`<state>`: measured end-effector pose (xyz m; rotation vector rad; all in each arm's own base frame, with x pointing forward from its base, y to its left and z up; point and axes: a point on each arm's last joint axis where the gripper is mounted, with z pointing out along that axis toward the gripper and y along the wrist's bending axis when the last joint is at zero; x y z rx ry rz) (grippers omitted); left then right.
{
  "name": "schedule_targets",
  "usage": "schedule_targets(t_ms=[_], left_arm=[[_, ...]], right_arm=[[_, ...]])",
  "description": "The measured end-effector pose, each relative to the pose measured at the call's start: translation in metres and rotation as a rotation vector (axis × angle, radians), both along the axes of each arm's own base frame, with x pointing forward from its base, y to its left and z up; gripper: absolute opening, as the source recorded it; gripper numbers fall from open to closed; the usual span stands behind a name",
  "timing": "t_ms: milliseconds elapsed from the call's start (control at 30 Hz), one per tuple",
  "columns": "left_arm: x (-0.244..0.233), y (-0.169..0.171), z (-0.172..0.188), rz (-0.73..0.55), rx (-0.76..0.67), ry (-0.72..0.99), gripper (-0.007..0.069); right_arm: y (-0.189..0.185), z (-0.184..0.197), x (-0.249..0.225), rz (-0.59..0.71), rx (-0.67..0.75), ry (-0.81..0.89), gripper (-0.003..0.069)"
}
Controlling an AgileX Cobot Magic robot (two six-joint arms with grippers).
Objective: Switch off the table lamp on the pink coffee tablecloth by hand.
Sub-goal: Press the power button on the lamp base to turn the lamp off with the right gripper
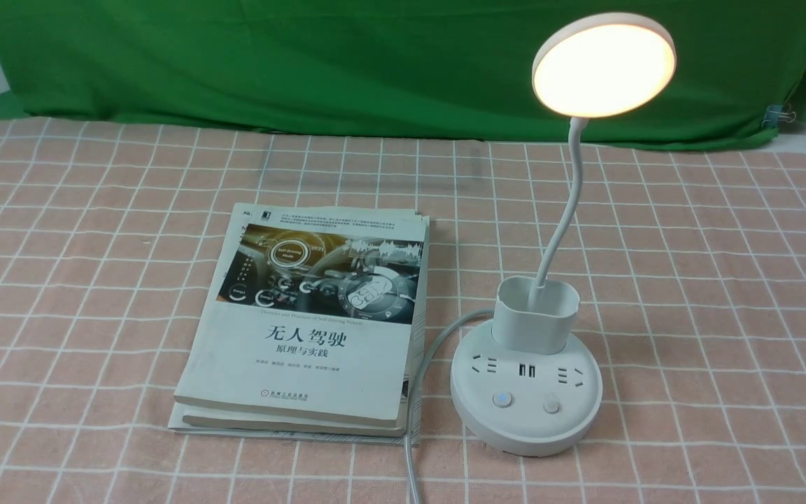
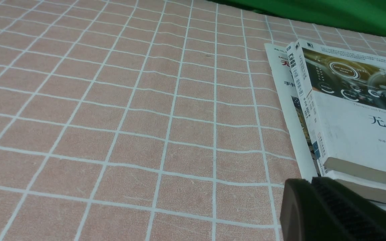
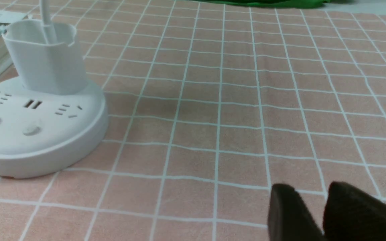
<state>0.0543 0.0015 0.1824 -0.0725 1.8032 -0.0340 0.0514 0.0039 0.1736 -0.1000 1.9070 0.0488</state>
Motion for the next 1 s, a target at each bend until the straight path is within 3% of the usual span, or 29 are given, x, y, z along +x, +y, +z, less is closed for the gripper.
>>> schedule_targets(t_ms=[700,1000], left_arm=[[0.0,0.0,0.0,0.0,0.0,0.0,0.0006],[0.0,0.0,0.0,0.0,0.0,0.0,0.0006]], right_arm=[[0.0,0.004,0.001,0.008,-0.016,-0.044,0.0239],[0.002,0.031,0.005,-0.054,0.477,-0.298,0.0239]])
